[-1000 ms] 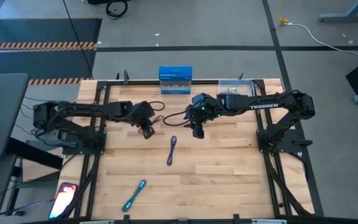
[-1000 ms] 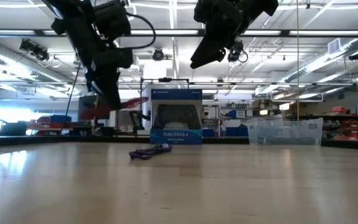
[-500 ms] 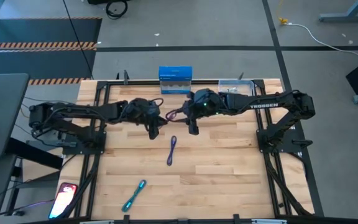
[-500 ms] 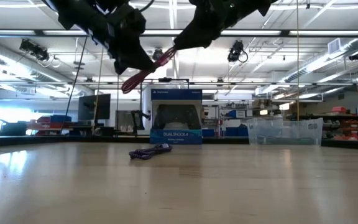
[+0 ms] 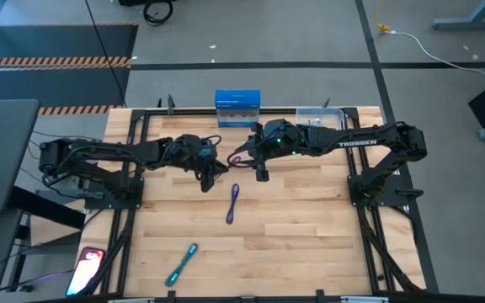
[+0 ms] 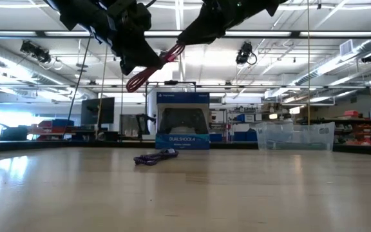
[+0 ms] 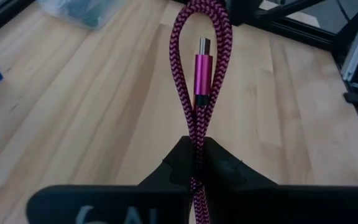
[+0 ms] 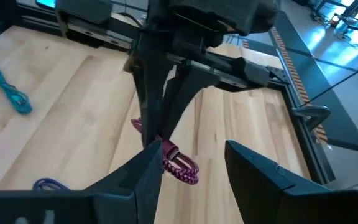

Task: Pick and place USB-C Cables
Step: Put the pink charger cable into the bin

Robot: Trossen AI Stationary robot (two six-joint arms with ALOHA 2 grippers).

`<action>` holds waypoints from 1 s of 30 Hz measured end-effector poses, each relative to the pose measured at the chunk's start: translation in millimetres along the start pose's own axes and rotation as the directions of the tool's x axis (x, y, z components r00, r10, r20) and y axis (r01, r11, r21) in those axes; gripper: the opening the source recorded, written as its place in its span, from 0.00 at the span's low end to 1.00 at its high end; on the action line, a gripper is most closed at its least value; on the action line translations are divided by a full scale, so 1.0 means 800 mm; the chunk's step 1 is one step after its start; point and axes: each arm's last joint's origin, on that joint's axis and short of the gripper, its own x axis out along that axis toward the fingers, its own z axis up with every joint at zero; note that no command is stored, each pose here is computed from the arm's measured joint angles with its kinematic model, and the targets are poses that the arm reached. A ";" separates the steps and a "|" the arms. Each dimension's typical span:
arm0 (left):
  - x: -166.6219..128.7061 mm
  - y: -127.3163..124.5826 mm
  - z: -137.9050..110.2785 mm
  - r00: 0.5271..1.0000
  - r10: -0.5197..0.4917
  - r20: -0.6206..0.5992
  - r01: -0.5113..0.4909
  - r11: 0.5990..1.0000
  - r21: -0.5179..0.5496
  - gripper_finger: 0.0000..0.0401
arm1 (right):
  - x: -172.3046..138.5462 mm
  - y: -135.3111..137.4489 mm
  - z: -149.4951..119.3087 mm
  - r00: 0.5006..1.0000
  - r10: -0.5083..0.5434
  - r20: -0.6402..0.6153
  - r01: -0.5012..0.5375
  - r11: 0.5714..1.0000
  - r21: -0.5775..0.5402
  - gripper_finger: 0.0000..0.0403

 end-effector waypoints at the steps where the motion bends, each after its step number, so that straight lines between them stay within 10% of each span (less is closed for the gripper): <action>1: 0.000 0.000 0.000 1.000 -0.003 0.000 0.003 1.000 0.000 0.06 | 0.001 0.000 -0.001 1.000 0.005 -0.004 -0.005 1.000 0.000 0.45; 19: 0.000 -0.002 -0.007 0.998 -0.025 -0.062 0.025 1.000 0.012 0.06 | 0.054 0.007 -0.033 0.995 0.066 -0.075 -0.070 0.996 -0.052 0.24; 30: -0.001 0.007 -0.007 0.998 -0.006 -0.065 0.006 1.000 0.006 0.06 | 0.050 0.010 -0.030 0.988 0.151 -0.043 -0.153 0.987 -0.052 0.33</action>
